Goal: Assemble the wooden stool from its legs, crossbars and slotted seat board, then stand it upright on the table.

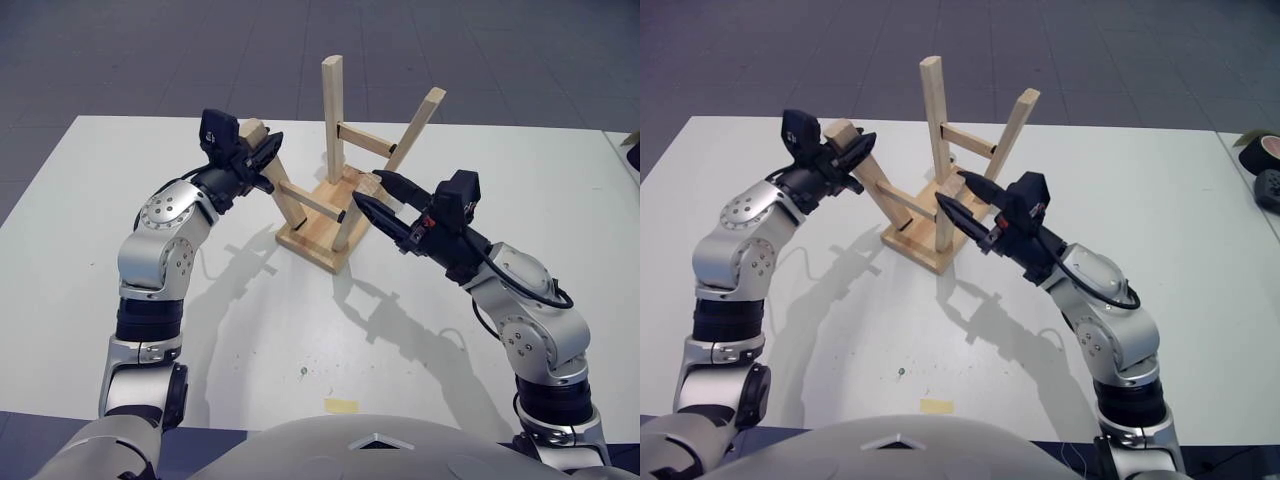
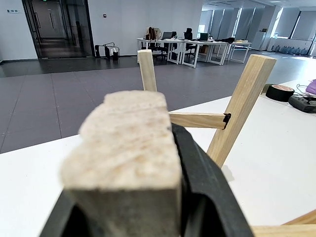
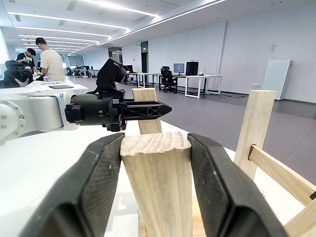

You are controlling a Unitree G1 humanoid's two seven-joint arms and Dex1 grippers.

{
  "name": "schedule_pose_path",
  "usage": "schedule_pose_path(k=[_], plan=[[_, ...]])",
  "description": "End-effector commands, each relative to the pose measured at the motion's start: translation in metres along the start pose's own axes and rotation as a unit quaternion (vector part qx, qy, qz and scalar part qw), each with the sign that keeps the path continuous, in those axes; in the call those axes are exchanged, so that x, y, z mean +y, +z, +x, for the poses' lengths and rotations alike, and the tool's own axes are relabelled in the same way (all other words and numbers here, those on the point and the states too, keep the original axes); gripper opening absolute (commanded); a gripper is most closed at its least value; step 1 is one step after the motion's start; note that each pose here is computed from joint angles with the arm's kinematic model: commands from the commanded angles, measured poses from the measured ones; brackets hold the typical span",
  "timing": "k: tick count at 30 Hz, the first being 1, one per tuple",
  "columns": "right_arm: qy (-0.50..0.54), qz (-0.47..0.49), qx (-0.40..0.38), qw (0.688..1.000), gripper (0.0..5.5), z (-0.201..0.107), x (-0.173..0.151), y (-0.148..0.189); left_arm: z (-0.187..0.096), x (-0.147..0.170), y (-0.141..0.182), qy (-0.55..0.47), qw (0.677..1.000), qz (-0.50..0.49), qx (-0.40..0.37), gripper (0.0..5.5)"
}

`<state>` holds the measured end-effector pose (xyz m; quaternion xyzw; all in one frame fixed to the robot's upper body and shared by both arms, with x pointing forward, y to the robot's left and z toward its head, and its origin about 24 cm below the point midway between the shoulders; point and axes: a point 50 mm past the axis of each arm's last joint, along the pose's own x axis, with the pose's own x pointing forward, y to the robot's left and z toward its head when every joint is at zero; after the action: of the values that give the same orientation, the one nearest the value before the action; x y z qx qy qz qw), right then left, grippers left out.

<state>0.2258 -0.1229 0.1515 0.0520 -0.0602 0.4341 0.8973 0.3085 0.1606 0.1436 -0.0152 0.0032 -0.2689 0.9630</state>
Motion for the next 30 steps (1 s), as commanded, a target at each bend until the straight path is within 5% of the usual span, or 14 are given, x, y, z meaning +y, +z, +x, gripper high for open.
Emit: schedule_pose_path(k=[1,10,20,30], plan=[[-0.010,0.015,-0.020,1.000,2.11,0.006,-0.005,0.009,-0.015,-0.002,-0.044,0.044,0.993,0.046,0.098,1.12],[-0.006,0.031,-0.064,0.997,2.11,0.011,-0.011,0.029,-0.014,0.007,-0.022,0.076,0.995,0.047,0.053,1.16],[-0.021,0.059,-0.104,0.993,3.91,0.009,-0.016,0.047,-0.013,0.012,-0.012,0.079,0.995,0.039,0.037,1.16],[-0.030,0.058,-0.098,0.993,5.40,0.009,-0.021,0.045,-0.009,0.007,0.054,0.053,0.991,-0.075,-0.102,3.09]])
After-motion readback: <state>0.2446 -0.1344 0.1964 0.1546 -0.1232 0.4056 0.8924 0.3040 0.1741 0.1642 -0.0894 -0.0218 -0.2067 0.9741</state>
